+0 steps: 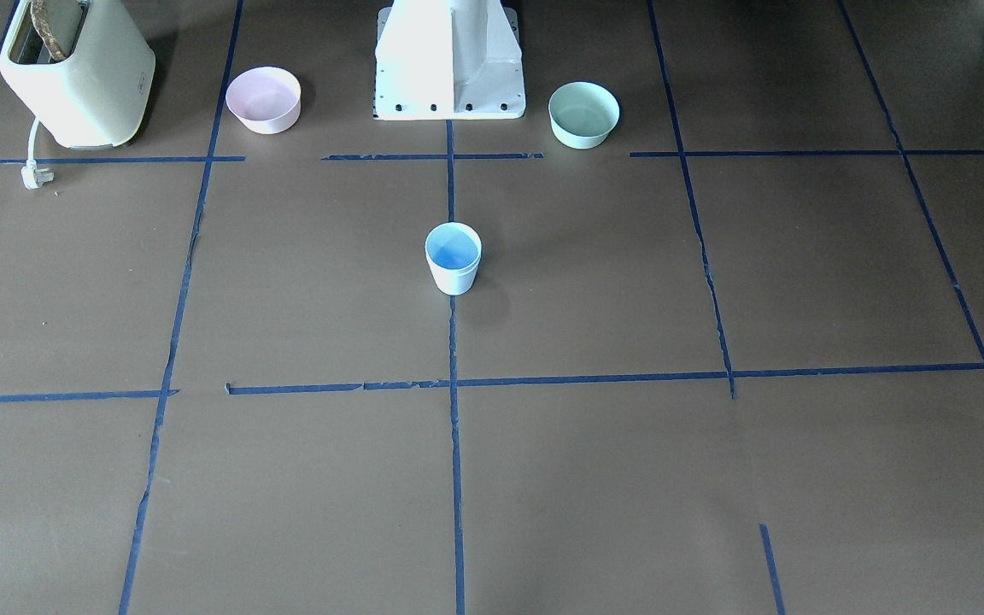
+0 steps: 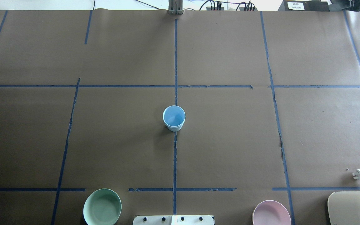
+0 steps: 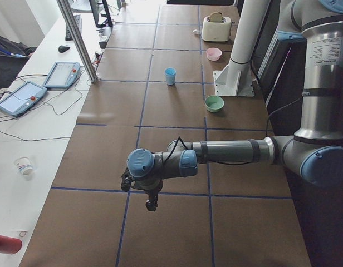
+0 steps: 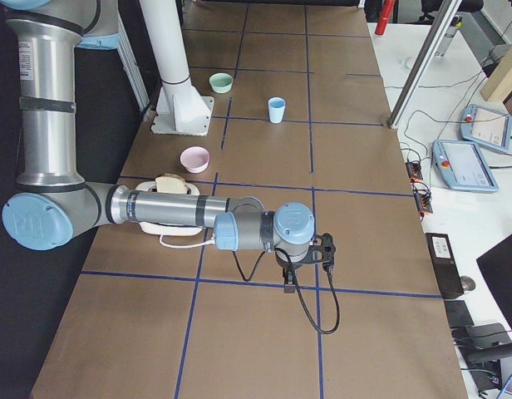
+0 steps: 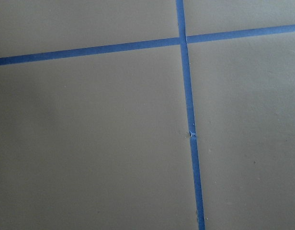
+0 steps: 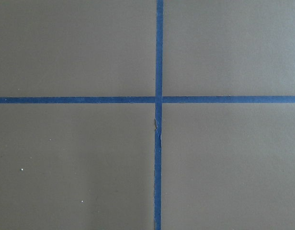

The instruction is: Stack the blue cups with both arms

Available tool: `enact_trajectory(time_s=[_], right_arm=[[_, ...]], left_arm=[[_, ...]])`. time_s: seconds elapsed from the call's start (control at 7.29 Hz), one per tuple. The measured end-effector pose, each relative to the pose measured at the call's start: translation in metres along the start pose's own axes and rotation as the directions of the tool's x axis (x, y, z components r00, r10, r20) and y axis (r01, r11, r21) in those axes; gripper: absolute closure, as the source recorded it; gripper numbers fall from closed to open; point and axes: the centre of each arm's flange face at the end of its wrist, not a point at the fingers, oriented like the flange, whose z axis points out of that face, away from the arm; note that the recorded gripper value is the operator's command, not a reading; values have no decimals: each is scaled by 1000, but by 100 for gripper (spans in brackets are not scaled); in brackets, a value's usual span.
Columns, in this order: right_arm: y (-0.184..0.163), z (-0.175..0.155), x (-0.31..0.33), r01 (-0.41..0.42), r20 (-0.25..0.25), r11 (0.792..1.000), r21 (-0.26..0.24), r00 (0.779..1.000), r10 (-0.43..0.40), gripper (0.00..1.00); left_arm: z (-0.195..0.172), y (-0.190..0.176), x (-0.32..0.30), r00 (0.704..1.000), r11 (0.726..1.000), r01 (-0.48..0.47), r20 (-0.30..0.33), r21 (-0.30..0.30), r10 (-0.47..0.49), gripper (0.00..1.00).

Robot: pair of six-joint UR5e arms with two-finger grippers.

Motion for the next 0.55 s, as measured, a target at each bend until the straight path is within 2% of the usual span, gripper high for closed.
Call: enact_trajectory(time_s=[0.27,0.55], right_arm=[[-4,-8,3,-36,-6,999,-15,999,36,0],[-3,-7,6,-37,-13,999,-20,999,36,0]], left_arm=[[-1,-2,1,1000,1000,-4,1,3,4,0],[-11,-7,9,1000,999,-27,11,22,26,0]])
